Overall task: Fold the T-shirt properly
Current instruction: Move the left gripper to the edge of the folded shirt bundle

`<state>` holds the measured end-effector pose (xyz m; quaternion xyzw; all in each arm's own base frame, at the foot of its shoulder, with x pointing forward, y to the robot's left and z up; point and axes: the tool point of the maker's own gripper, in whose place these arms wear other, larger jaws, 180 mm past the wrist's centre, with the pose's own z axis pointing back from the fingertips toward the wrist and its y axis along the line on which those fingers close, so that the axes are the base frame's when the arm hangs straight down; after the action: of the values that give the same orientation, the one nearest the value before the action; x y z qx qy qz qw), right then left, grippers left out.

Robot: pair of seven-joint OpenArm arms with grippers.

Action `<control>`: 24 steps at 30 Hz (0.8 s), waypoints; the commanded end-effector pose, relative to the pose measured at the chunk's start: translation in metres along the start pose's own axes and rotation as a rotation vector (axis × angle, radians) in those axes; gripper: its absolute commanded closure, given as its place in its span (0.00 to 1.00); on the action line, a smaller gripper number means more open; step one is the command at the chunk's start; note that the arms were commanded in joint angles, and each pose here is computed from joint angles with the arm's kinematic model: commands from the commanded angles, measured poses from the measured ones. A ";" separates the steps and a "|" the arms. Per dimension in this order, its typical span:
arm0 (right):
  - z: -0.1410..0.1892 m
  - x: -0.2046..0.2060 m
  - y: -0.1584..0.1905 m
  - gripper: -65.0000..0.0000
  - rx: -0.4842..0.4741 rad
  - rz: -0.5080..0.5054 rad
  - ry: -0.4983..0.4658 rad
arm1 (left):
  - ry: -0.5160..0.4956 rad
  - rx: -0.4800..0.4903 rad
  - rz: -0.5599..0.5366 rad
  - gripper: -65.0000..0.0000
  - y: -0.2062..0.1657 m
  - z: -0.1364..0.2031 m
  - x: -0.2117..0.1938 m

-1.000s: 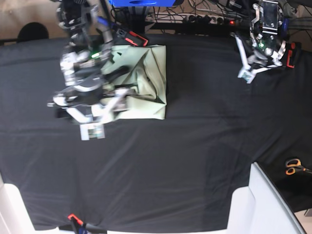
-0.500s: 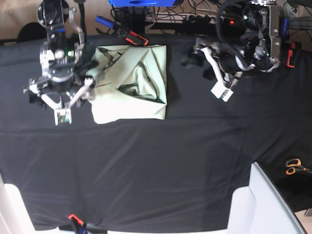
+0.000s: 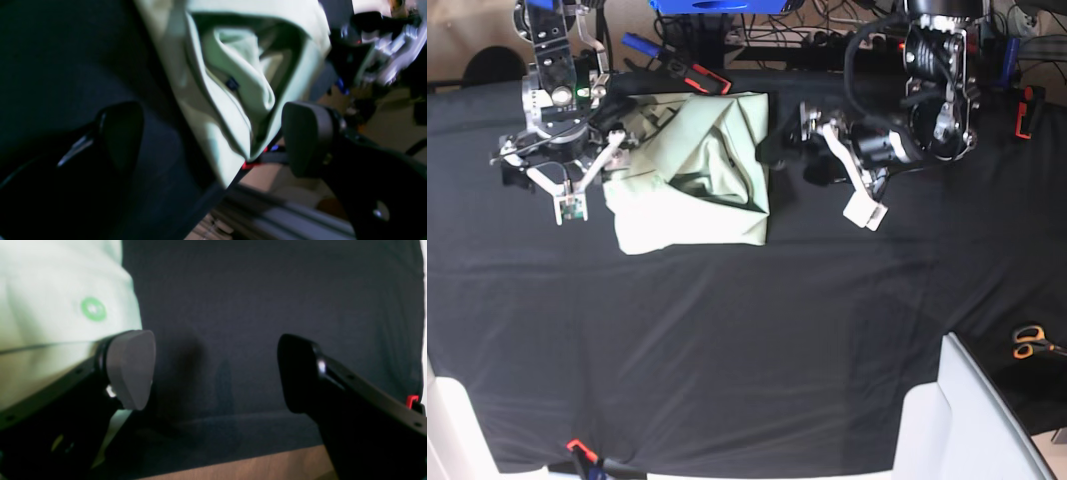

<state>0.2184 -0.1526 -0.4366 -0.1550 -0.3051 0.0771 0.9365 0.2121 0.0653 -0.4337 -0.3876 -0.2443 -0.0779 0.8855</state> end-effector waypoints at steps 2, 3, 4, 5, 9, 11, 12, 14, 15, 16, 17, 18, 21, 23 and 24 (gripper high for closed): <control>0.002 0.013 -0.006 0.16 -0.019 -0.002 -0.046 | -0.007 -0.028 0.033 0.00 -0.002 -0.006 -0.001; 0.002 0.013 -0.006 0.16 -0.019 -0.002 -0.046 | -0.002 -0.032 0.050 0.00 -0.001 -0.010 -0.004; 0.002 0.013 -0.006 0.16 -0.019 -0.002 -0.046 | 0.010 -0.026 0.055 0.00 0.001 -0.012 -0.008; 0.002 0.013 -0.006 0.16 -0.019 -0.002 -0.046 | 0.024 -0.016 0.052 0.00 0.002 -0.014 -0.011; 0.002 0.013 -0.006 0.16 -0.019 -0.002 -0.046 | 0.079 0.020 0.027 0.00 0.001 -0.026 -0.024; 0.002 0.013 -0.006 0.16 -0.019 -0.002 -0.046 | 0.095 0.026 0.022 0.00 -0.003 -0.033 -0.028; 0.002 0.013 -0.006 0.16 -0.019 -0.002 -0.046 | 0.098 0.026 0.019 0.00 -0.006 -0.036 -0.029; 0.002 0.013 -0.006 0.16 -0.018 -0.001 -0.046 | 0.100 0.021 0.018 0.00 -0.011 -0.042 -0.029; 0.002 0.013 -0.006 0.16 -0.018 -0.001 -0.046 | 0.092 0.015 0.017 0.00 -0.014 -0.044 -0.026; 0.002 0.013 -0.006 0.16 -0.018 -0.001 -0.046 | 0.085 0.007 0.017 0.00 -0.017 -0.047 -0.023; 0.002 0.013 -0.006 0.16 -0.018 -0.001 -0.046 | 0.084 0.003 0.021 0.00 -0.018 -0.049 -0.022; 0.002 0.013 -0.006 0.16 -0.018 -0.001 -0.046 | 0.087 0.000 0.027 0.00 -0.018 -0.050 -0.023; 0.002 0.013 -0.006 0.16 -0.018 -0.001 -0.046 | 0.102 -0.006 0.051 0.09 -0.015 -0.056 -0.027; 0.001 0.013 -0.007 0.16 -0.021 -0.003 -0.045 | 0.116 -0.007 0.080 0.25 -0.011 -0.058 -0.034; 0.001 0.013 -0.008 0.16 -0.023 -0.004 -0.044 | 0.108 -0.008 0.083 0.33 -0.011 -0.059 -0.033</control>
<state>0.2204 -0.1536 -0.4354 -0.1562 -0.3083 0.0764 0.9353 0.2050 0.0159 -0.4779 -0.3962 -0.1859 -0.0531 0.8976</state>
